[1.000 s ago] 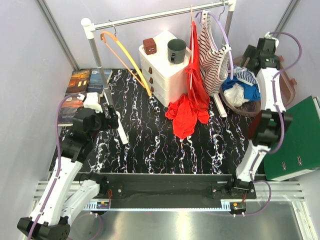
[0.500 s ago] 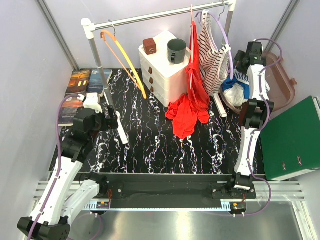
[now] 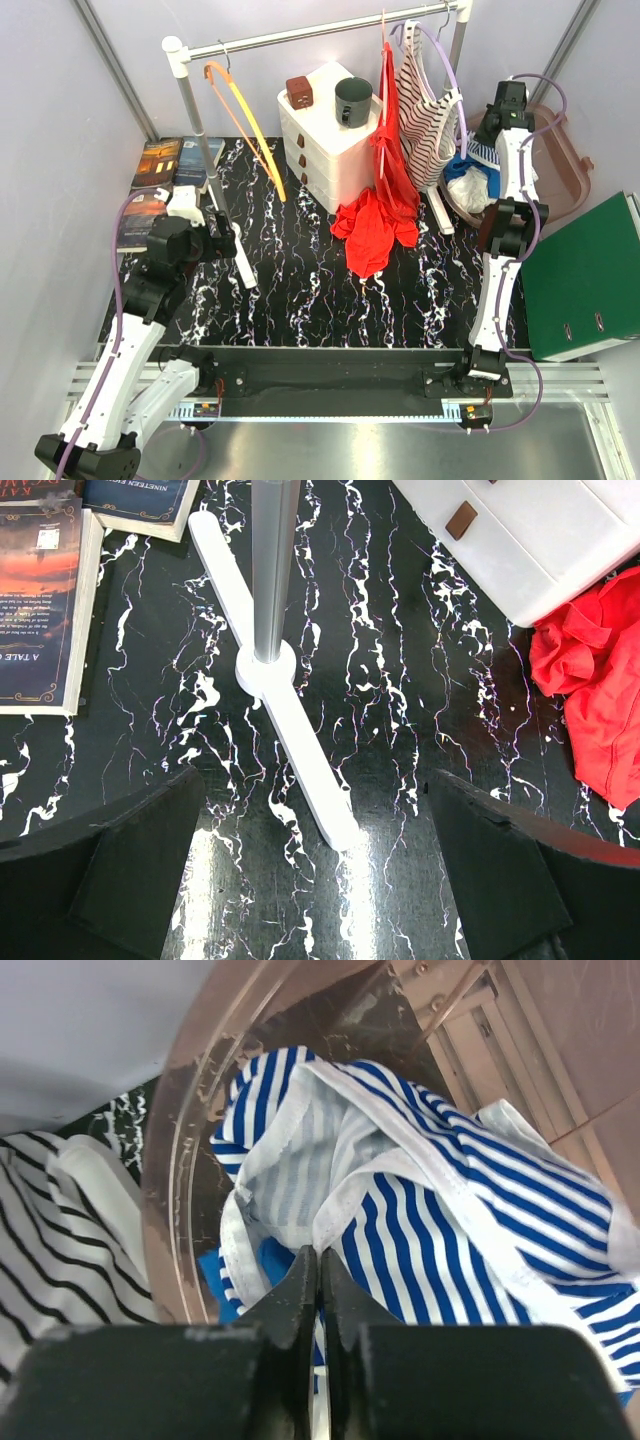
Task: Place the tank top on the hanger
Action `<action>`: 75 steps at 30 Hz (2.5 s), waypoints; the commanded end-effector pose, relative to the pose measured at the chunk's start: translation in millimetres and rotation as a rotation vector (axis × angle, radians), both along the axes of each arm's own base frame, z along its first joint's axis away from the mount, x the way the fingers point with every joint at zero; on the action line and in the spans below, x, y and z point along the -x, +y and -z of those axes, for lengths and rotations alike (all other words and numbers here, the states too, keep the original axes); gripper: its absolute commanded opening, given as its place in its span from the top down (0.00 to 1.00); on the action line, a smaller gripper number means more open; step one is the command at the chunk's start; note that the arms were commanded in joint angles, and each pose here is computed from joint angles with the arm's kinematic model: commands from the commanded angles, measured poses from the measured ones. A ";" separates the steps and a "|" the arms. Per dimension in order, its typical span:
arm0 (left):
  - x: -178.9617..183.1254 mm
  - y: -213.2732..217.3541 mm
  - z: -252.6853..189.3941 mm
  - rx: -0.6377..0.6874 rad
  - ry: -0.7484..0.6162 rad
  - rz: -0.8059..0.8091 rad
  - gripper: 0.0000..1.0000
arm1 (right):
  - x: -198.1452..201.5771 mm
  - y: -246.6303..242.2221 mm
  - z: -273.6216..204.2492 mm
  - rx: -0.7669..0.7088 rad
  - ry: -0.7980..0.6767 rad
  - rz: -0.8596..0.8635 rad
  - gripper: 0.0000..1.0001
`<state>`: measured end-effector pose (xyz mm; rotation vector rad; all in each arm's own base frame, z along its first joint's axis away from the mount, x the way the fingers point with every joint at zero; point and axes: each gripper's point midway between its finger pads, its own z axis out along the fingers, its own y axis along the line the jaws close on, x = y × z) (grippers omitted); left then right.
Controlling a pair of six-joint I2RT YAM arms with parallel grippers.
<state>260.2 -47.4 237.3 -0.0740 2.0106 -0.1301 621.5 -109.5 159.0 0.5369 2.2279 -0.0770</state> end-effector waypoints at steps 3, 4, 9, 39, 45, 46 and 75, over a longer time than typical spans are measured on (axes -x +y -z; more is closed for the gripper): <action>-1.7 6.3 -10.6 -0.009 -0.056 -0.025 0.01 | 3.3 14.0 -71.1 -0.022 -0.136 -0.067 1.00; -1.7 6.7 -11.3 -0.008 -0.059 -0.028 0.01 | 4.8 15.0 -67.0 -0.030 -0.126 -0.067 1.00; -1.8 4.4 -9.8 -0.003 -0.053 -0.017 0.01 | 14.7 5.7 -132.7 0.032 -0.243 -0.035 1.00; -0.2 10.3 -17.6 0.022 -0.092 -0.062 0.01 | 360.0 102.1 -513.4 0.117 -1.139 -0.255 1.00; 1.8 13.5 -20.1 0.020 -0.105 -0.076 0.01 | 406.4 193.3 -530.4 -0.149 -1.176 -0.738 1.00; 2.2 13.9 -20.8 0.020 -0.108 -0.077 0.01 | 412.3 204.4 -536.3 -0.182 -1.196 -0.815 1.00; -2.8 -10.9 -53.4 0.120 -0.204 0.029 0.01 | 409.4 357.7 -465.1 -0.580 -0.877 -1.412 1.00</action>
